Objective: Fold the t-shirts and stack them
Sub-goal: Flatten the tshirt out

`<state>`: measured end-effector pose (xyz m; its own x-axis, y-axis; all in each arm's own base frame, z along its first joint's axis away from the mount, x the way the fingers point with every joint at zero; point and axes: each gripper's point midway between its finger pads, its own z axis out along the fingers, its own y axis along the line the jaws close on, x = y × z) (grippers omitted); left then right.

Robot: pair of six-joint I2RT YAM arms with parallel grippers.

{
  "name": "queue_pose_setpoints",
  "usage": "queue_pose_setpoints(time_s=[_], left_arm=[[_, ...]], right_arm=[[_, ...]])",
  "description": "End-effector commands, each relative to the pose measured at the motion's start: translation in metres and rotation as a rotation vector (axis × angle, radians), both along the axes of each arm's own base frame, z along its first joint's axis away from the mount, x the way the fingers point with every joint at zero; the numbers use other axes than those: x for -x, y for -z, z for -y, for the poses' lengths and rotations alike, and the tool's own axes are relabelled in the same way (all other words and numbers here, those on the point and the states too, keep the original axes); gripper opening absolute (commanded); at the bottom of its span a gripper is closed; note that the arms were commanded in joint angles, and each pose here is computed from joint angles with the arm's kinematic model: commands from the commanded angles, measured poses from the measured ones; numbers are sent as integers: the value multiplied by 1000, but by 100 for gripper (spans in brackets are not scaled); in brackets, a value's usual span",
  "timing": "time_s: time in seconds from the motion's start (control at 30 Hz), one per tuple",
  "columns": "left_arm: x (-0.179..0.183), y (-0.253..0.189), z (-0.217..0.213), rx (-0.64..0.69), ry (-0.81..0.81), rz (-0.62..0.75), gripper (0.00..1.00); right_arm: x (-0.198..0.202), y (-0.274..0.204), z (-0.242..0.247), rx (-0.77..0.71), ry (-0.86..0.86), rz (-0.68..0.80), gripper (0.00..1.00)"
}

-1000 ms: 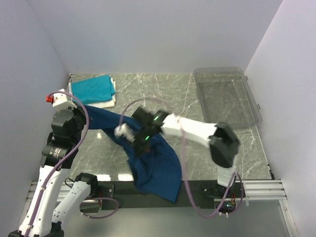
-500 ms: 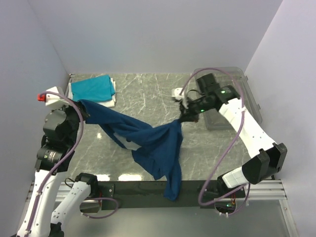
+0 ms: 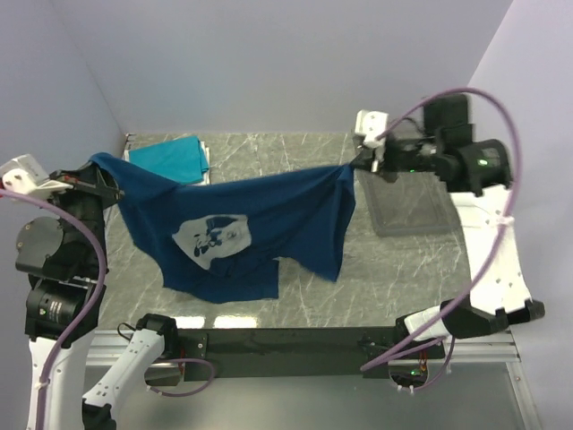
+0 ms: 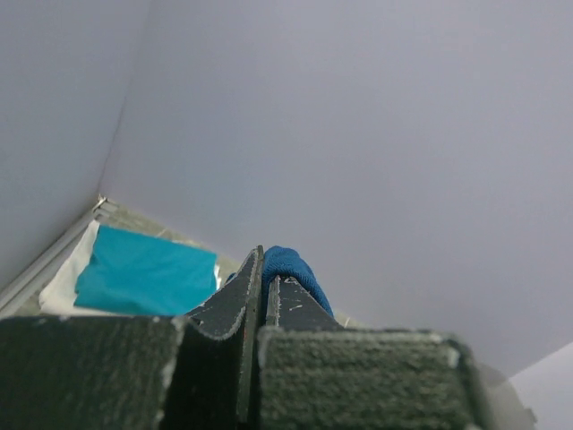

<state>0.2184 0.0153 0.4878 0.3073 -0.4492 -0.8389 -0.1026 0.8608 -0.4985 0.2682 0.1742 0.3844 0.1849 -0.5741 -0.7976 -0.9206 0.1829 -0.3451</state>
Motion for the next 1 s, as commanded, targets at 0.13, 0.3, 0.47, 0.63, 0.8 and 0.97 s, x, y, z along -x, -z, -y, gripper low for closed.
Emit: queue_pose_setpoints(time_s=[0.13,0.3,0.47,0.63,0.8,0.97], left_arm=[[22,-57,-2,62,16,168,0],[51,-100,2,103,77,308,0],[86,-145,3,112,121,483,1],[102,-199,14,81,190,605,1],[108,-228,20,83,236,681,1],[99,-226,16,86,200,670,1]], right_arm=[[28,-104,13,-127,12,281,0],[69,-171,20,-254,23,465,0],[96,-229,34,-380,105,592,0],[110,-273,46,-482,181,693,0],[119,-295,52,-564,216,721,0],[107,-288,55,-573,255,698,0]])
